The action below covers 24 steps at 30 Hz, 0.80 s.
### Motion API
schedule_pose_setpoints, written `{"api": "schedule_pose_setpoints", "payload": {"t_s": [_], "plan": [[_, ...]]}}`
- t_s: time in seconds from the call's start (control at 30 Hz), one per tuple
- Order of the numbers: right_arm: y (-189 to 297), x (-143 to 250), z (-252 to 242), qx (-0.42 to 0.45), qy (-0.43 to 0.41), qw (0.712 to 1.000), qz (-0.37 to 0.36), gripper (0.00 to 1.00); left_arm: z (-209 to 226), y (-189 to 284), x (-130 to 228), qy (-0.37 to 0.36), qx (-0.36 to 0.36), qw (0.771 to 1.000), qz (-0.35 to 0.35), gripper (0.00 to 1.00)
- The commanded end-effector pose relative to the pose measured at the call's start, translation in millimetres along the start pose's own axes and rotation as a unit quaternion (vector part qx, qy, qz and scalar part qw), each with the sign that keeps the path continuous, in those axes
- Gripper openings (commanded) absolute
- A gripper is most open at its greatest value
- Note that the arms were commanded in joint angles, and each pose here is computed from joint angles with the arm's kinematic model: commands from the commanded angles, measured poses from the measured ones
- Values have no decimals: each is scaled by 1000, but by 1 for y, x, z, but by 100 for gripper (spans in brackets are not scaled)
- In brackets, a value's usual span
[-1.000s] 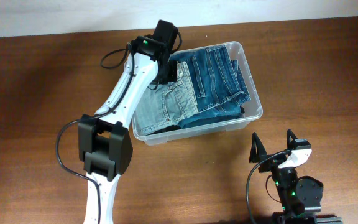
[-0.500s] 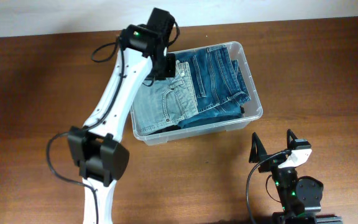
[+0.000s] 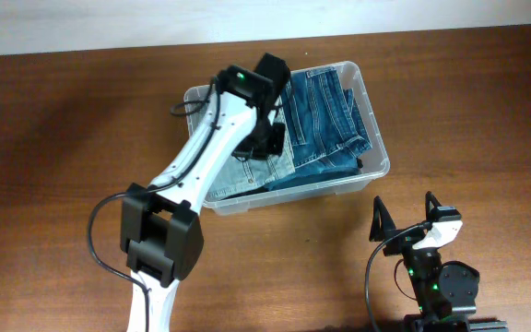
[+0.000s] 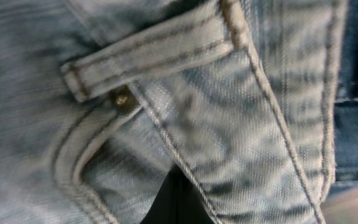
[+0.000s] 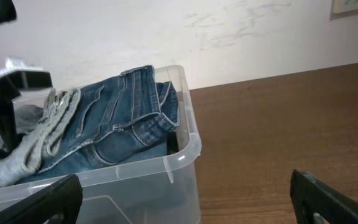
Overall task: Pack container
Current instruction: 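Press the light jeans down into the bin with the left gripper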
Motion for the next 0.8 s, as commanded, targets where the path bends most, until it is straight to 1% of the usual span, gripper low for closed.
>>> {"api": "schedule_pose_setpoints", "payload": {"t_s": [0.0, 0.2, 0.4, 0.6, 0.77], "plan": [[0, 2, -3, 7, 5, 1000, 0, 98, -7, -12, 8, -15, 8, 1000, 12, 0], [0, 2, -3, 7, 5, 1000, 0, 99, -3, 4, 3, -15, -10, 1000, -3, 0], [0, 2, -3, 7, 5, 1000, 0, 98, 16, 48, -1, -14, -77, 996, -36, 0], [0, 2, -3, 7, 5, 1000, 0, 98, 45, 54, -3, 54, -119, 990, -42, 1], [0, 2, -3, 7, 5, 1000, 0, 98, 72, 52, 1, 85, -130, 988, -24, 0]]}}
Point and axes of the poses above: each gripper's point midway between its finger pads, its own y axis back along the fingers, its own z axis along the line the jaws close on, x = y × z, the point moved 2 cm from there along y, back along the fingers, and after that the axes turned 3 degrees about -y, right-handed, at the moved point
